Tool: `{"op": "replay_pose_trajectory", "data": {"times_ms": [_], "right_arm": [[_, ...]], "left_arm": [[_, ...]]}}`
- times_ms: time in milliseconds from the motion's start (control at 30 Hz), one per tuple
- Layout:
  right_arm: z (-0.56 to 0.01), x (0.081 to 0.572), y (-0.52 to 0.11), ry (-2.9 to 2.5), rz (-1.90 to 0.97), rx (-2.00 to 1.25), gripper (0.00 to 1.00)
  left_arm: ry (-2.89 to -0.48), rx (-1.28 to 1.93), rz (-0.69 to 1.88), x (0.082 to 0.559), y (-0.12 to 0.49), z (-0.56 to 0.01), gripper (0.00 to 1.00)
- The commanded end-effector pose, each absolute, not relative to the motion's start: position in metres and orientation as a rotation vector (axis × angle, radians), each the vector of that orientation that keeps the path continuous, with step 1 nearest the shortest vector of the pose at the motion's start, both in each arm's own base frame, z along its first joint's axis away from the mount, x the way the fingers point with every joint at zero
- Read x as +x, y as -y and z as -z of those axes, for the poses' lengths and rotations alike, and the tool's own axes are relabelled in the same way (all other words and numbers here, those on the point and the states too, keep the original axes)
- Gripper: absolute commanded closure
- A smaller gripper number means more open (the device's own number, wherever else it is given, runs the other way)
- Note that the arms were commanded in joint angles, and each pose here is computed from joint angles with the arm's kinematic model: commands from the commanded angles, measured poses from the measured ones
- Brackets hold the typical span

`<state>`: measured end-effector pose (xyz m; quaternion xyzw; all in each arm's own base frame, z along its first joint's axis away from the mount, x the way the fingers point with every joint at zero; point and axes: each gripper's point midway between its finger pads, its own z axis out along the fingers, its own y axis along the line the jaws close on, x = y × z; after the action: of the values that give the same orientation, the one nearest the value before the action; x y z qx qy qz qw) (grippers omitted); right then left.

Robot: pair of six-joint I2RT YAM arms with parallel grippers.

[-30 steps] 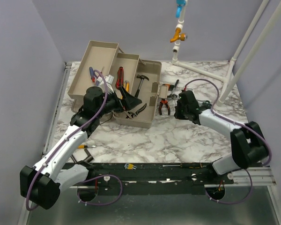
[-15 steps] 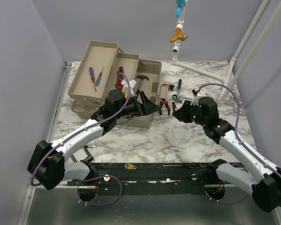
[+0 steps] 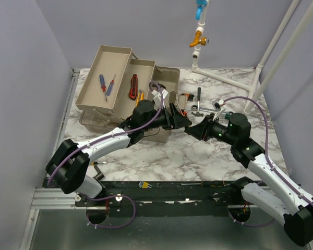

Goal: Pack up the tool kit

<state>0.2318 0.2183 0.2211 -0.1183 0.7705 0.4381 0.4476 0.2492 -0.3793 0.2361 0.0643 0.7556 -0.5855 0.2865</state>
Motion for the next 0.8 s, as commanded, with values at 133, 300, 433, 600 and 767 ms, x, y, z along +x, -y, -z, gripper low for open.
{"op": "replay_pose_trajectory", "data": {"times_ms": [133,300,433,600,767], "right_arm": [[-0.236,0.223,-0.229,-1.838,-1.190,-0.360,0.91],[-0.234,0.227,-0.222,-1.844,-1.143,-0.318,0.25],[-0.240,0.232,-0.209,-1.812,-1.060,-0.258,0.15],[-0.245,0.236,-0.195,-1.788,-0.979,-0.201,0.13],[-0.233,0.239,-0.186,-1.832,-0.920,-0.149,0.13]], "left_arm": [[-1.904,0.255,1.666,0.250,0.398,-0.265,0.87],[-1.935,0.288,1.534,0.257,0.387,-0.262,1.00],[-2.006,0.349,1.340,0.274,0.361,-0.261,1.00],[-2.134,0.381,0.920,0.306,0.306,-0.263,1.00],[-2.206,0.382,0.447,0.336,0.245,-0.268,1.00]]}}
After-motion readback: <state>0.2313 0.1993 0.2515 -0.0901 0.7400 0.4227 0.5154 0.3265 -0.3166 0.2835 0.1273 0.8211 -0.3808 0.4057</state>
